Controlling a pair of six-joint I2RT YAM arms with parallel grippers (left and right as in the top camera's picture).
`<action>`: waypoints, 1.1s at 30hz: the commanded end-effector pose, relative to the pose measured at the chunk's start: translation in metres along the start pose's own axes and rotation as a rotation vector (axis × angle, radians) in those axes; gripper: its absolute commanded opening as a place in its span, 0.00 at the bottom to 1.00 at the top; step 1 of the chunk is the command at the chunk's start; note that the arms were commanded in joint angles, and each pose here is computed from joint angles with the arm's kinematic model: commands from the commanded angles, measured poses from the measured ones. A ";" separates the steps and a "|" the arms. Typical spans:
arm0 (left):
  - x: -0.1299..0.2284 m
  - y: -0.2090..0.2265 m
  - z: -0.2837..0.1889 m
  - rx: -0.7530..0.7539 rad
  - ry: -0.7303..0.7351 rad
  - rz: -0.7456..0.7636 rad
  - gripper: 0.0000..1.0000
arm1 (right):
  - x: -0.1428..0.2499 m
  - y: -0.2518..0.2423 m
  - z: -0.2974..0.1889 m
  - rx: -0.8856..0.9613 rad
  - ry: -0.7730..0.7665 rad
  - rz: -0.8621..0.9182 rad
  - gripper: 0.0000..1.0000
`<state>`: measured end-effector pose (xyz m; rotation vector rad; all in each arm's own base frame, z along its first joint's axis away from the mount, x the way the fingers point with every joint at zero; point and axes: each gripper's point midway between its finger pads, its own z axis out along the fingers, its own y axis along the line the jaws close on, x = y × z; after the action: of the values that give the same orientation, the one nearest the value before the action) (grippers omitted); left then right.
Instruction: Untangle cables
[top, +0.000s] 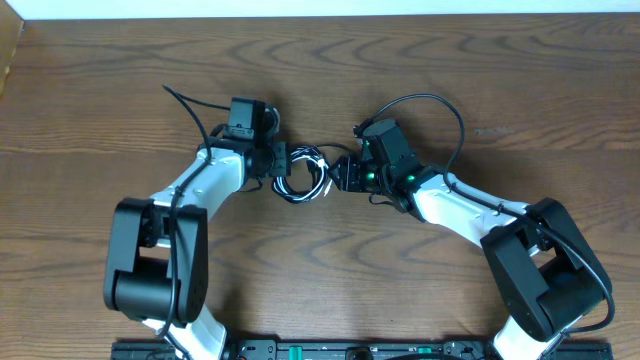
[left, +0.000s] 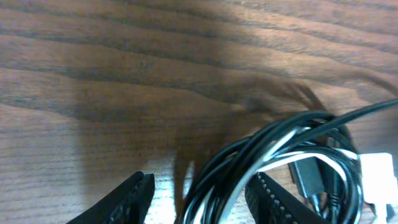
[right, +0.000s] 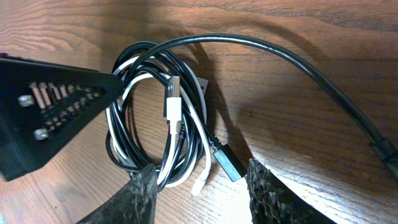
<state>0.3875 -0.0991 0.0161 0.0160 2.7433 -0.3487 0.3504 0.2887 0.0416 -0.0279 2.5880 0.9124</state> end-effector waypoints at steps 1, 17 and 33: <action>0.002 0.003 0.007 -0.015 0.008 0.009 0.53 | -0.002 0.005 0.002 -0.002 -0.006 0.001 0.43; 0.012 0.069 -0.007 -0.388 -0.038 -0.363 0.13 | -0.003 0.004 0.002 0.000 -0.007 0.000 0.39; -0.007 0.043 -0.038 -0.266 -0.090 -0.309 0.46 | -0.001 0.001 0.002 0.016 -0.001 0.005 0.40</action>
<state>0.3772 -0.0467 0.0253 -0.5155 2.7171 -0.0397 0.3493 0.2871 0.0397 -0.0228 2.5985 0.9023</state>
